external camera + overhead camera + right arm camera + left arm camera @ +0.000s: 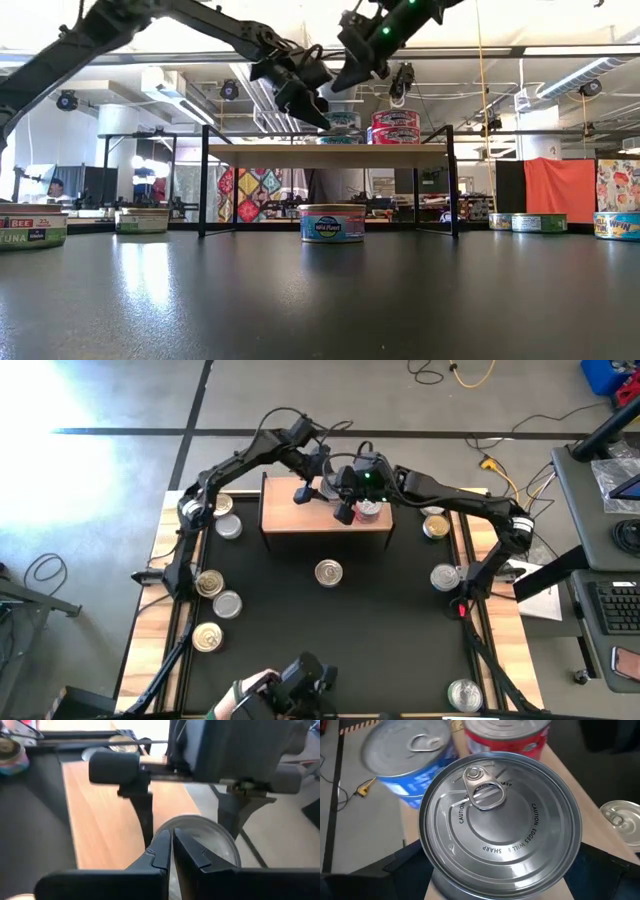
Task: Stack canned seafood by type on shelf
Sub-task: Stack the green blue tuna can on top of the other green blue tuna can on the shelf
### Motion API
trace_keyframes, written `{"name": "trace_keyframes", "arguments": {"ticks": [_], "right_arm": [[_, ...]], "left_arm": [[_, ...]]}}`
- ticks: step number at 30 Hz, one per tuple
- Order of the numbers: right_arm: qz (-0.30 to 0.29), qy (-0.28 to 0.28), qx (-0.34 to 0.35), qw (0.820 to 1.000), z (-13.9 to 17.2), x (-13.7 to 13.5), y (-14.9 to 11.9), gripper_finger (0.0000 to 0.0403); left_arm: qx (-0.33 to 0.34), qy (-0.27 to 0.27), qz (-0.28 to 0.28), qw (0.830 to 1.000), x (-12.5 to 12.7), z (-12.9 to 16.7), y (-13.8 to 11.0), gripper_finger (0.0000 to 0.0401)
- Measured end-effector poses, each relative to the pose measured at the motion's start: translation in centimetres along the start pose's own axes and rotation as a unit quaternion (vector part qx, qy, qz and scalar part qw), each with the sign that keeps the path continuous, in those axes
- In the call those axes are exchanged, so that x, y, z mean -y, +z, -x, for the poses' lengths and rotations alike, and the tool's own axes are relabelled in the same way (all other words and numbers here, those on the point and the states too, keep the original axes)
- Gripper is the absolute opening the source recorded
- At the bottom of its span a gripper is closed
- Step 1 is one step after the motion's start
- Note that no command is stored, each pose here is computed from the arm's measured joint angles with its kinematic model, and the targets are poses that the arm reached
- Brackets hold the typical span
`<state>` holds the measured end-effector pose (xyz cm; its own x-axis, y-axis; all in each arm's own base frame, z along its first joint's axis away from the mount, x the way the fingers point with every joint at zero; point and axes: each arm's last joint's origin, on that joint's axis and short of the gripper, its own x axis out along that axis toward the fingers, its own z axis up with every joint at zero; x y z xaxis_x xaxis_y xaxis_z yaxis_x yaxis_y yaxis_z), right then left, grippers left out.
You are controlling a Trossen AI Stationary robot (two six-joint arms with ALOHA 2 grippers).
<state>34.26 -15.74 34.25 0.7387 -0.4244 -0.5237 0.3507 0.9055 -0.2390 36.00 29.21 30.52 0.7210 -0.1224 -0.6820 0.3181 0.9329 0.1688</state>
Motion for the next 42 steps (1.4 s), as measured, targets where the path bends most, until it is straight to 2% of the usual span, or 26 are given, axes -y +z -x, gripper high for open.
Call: {"name": "trace_keyframes", "arguments": {"ticks": [8, 13, 20, 26, 32, 42], "right_arm": [[0.013, -0.027, -0.008, 1.000, -0.3, 1.5, -0.4, 0.0013], [0.005, -0.034, 0.002, 0.999, -1.2, 2.2, -0.6, 0.0013], [-0.018, -0.030, -0.017, 0.999, -4.3, 2.3, -2.0, 0.0013], [-0.028, -0.027, -0.028, 0.999, -5.2, 2.5, -2.6, 0.0013], [-0.034, -0.022, -0.037, 0.998, -5.3, 2.6, -2.9, 0.0013], [-0.042, -0.008, -0.046, 0.998, -5.9, 2.4, -3.3, 0.0013]], "left_arm": [[0.002, -0.010, 0.014, 1.000, -2.0, 1.0, -0.3, 0.0347], [-0.006, -0.028, 0.017, 0.999, -1.9, 0.0, -1.6, 0.0347], [0.003, -0.032, 0.019, 0.999, -2.1, -0.3, -2.1, 0.0347], [0.009, -0.037, 0.018, 0.999, -2.0, -0.4, -2.2, 0.0348], [0.007, -0.037, 0.023, 0.999, -2.0, -0.4, -2.2, 0.0389], [-0.020, -0.025, 0.027, 0.999, -1.9, 0.6, -1.6, 0.0384]]}}
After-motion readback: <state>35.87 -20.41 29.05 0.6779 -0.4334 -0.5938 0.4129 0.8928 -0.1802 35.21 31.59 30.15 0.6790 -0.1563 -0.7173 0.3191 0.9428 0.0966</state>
